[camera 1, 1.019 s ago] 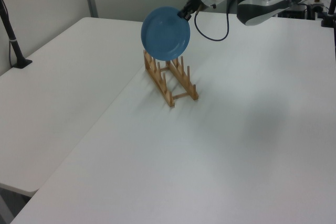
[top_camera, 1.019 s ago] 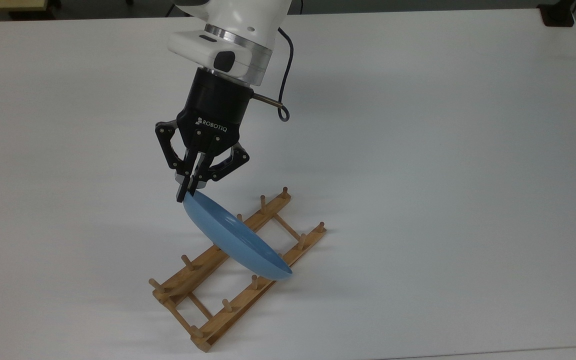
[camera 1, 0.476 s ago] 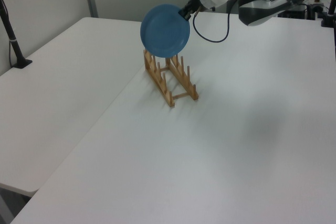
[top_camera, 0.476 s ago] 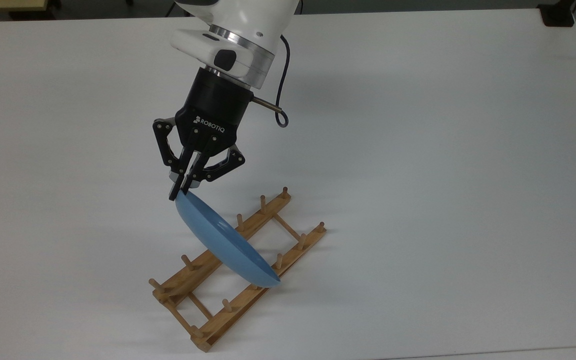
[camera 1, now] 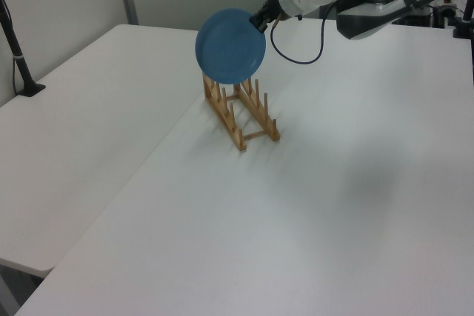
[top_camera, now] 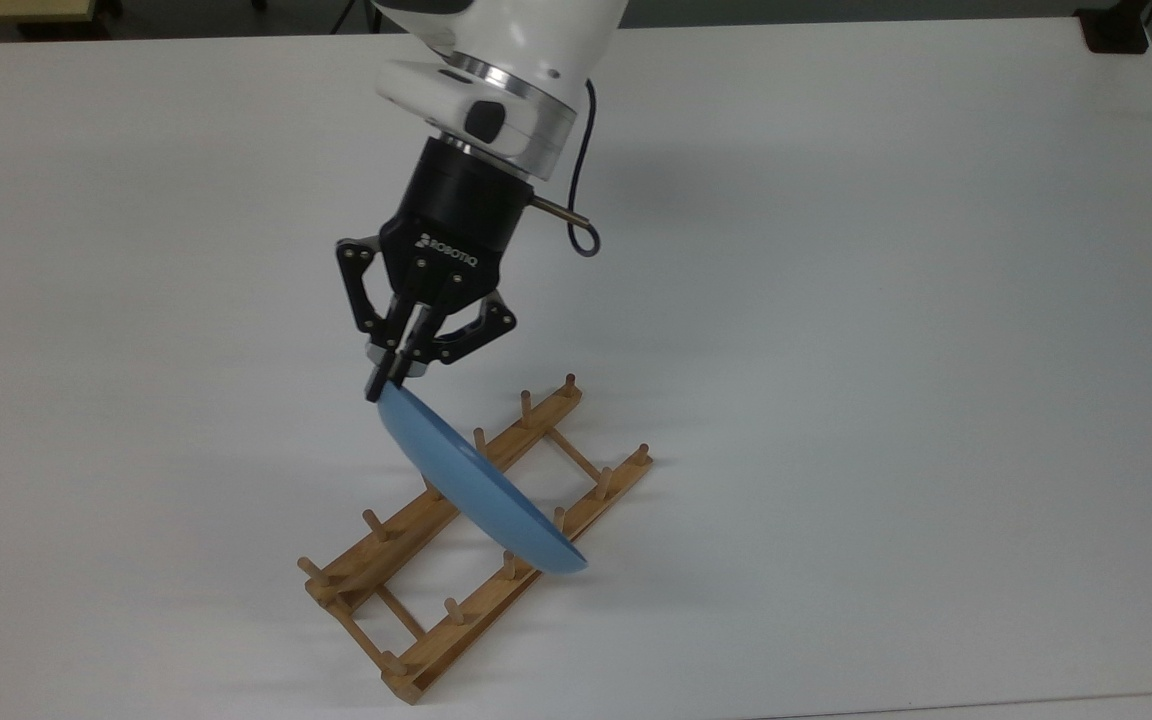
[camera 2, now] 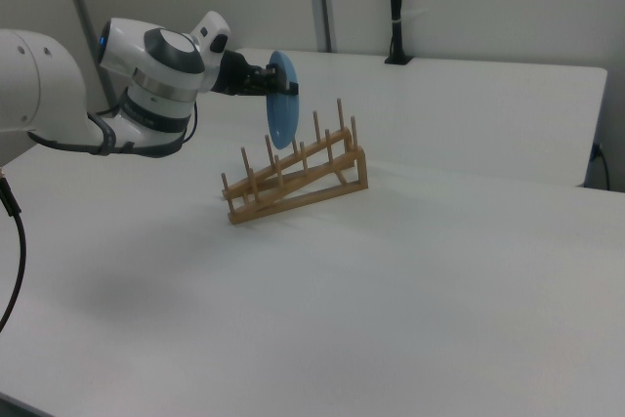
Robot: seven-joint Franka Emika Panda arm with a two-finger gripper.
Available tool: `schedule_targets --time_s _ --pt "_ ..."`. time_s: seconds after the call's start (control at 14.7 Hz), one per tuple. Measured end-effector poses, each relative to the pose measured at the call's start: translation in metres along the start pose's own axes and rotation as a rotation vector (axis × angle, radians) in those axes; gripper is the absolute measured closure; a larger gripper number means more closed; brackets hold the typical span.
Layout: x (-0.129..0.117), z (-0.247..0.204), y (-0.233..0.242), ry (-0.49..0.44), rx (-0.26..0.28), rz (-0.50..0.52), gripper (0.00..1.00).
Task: Place plate in plate rack
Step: 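Lower the upright plate between the rack pegs, then open the gripper to release the plate in the rack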
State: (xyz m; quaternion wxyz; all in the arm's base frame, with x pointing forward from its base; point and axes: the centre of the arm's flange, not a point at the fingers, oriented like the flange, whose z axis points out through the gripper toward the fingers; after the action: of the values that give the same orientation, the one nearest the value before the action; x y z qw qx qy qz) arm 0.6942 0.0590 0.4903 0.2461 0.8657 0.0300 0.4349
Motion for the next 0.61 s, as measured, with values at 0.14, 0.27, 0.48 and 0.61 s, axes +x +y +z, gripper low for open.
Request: schedule_targets --time_s 0.14,0.27,0.48,0.61 --pt "-0.001 -0.003 -0.010 -0.005 0.004 -0.010 0.95" --pt "-0.005 -0.001 -0.017 -0.011 0.003 -0.026 0.95" --pt "-0.016 0.010 -0.025 -0.019 -0.001 -0.055 0.94" --pt "-0.020 0.013 -0.028 -0.025 0.000 -0.061 0.90"
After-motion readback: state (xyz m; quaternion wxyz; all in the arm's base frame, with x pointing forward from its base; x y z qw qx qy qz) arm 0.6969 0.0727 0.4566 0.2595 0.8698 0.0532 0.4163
